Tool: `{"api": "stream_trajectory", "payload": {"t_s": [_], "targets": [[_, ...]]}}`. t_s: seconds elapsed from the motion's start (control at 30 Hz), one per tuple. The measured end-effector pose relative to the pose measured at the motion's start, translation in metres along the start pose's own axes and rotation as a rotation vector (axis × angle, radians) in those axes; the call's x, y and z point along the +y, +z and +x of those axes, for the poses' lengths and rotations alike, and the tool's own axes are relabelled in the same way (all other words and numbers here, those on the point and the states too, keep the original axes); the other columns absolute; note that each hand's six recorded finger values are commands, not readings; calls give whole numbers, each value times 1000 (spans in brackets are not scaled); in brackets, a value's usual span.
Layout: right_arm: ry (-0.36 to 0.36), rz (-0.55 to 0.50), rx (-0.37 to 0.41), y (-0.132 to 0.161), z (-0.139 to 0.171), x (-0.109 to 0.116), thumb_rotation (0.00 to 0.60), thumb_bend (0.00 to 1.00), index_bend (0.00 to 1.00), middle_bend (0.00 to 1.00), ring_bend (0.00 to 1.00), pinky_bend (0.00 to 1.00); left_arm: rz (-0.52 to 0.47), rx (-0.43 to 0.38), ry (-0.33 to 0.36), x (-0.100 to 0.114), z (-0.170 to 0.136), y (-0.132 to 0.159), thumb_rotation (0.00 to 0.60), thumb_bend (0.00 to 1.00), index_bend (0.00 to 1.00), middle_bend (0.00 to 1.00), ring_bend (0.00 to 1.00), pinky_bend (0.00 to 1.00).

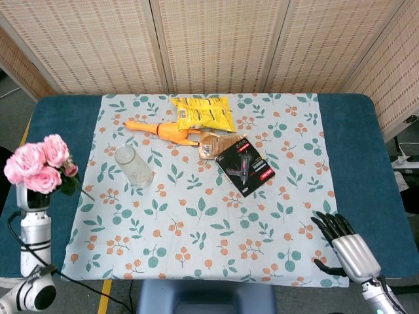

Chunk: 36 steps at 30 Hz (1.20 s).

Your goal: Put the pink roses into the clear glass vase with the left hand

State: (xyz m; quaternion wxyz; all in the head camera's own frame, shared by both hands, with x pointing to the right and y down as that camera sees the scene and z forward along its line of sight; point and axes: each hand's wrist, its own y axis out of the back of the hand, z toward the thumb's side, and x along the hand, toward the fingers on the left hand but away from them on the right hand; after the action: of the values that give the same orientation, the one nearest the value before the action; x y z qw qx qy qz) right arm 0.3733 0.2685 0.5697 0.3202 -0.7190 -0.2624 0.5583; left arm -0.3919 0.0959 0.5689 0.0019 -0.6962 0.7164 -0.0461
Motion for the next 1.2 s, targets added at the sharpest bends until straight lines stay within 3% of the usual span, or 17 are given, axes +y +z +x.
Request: {"api": "stream_trajectory", "payload": {"t_s": [0.23, 0.37, 0.73, 1.2], "targets": [[4, -3, -31, -6, -4, 0, 483, 186, 0, 0, 0, 0, 11, -82, -2, -36, 72, 35, 600, 526, 794, 822, 411, 109], [10, -2, -41, -8, -6, -1, 481, 186, 0, 0, 0, 0, 7, -108, -12, -56, 94, 48, 600, 526, 794, 822, 411, 110], [10, -13, -69, -15, -11, 2, 484, 186, 0, 0, 0, 0, 84, -103, -60, -98, 110, 35, 600, 525, 794, 816, 411, 110], [-13, -10, -82, -17, -9, 7, 483, 186, 0, 0, 0, 0, 165, -92, -79, -106, 110, 1, 600, 524, 793, 815, 411, 110]]}}
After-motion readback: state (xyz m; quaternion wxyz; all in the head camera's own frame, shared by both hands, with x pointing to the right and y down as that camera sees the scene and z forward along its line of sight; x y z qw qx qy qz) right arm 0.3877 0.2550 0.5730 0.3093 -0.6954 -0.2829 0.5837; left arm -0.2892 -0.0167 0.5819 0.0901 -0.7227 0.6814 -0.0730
